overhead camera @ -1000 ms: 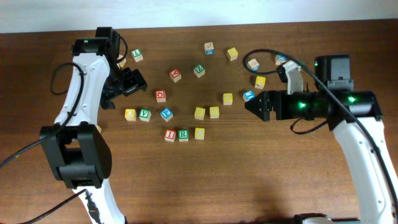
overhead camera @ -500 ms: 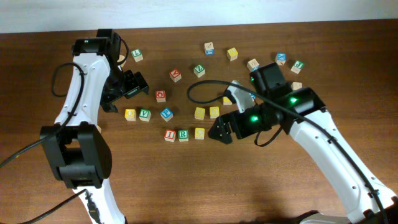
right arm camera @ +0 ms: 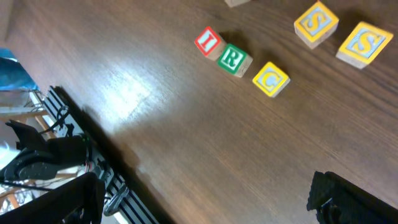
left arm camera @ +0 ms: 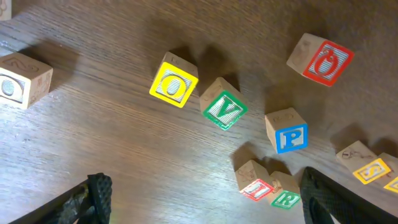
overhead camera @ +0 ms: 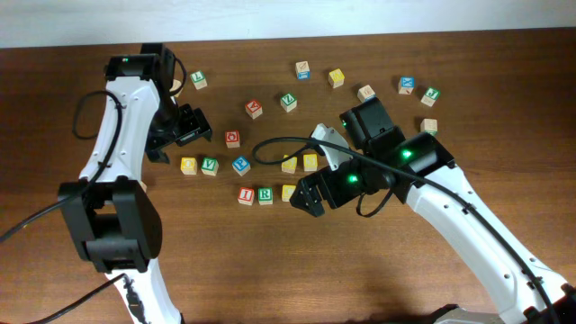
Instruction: Spell out ICRA
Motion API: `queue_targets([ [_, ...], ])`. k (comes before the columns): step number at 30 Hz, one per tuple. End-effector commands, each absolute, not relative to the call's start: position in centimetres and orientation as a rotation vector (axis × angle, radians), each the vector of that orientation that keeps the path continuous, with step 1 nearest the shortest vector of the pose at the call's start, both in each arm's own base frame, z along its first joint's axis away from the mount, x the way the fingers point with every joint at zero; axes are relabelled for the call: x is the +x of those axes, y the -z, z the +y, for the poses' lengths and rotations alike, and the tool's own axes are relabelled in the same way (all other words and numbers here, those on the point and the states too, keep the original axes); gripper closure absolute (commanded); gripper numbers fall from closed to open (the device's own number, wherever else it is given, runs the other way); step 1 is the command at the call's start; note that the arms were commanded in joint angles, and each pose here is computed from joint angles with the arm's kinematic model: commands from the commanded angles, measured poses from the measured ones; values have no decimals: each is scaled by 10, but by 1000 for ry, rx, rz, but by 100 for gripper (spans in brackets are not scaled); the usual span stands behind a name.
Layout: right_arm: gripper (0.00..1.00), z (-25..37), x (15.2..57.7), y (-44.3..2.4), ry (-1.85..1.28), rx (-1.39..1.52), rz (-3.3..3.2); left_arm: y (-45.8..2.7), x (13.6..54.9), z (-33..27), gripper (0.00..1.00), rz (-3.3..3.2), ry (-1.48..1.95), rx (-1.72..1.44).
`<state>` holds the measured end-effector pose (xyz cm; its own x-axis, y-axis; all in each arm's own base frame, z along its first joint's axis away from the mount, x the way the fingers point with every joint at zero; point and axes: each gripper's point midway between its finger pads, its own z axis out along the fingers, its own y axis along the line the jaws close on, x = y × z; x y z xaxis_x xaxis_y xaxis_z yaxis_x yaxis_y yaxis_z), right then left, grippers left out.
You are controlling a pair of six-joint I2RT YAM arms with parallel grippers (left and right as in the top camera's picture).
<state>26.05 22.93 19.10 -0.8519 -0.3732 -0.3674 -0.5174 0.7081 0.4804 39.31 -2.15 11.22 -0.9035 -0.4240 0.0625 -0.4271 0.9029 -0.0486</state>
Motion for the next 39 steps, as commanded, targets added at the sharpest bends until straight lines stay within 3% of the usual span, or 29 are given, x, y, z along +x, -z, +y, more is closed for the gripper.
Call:
queue_targets([
  [1, 1, 233, 265, -198, -852, -718, 2639, -108, 393, -32, 12, -3034, -80, 561],
  [2, 2, 233, 266, -198, -852, -718, 2635, -108, 396, -36, 11, -3051, -80, 538],
  [4, 2, 233, 267, -198, -852, -719, 2631, -108, 401, -40, 1, -3079, -78, 521],
  [13, 2, 235, 270, -200, -855, -717, 2613, -93, 408, -22, 1, -3095, 97, 522],
  [18, 2, 241, 281, -203, -873, -664, 2591, -93, 407, 17, 1, -3037, 106, 773],
  [24, 1, 252, 290, -165, -859, -605, 2755, -93, 406, 34, 1, -3016, 108, 836],
  [26, 5, 248, 297, -161, -791, -565, 2826, -93, 406, 34, 1, -3018, 107, 838],
  [32, 2, 232, 315, -146, -448, -646, 3052, -93, 408, 34, 1, -3025, 104, 840],
  [39, 1, 259, 366, -150, -496, -576, 2857, -93, 407, 34, 1, -3023, 105, 839],
])
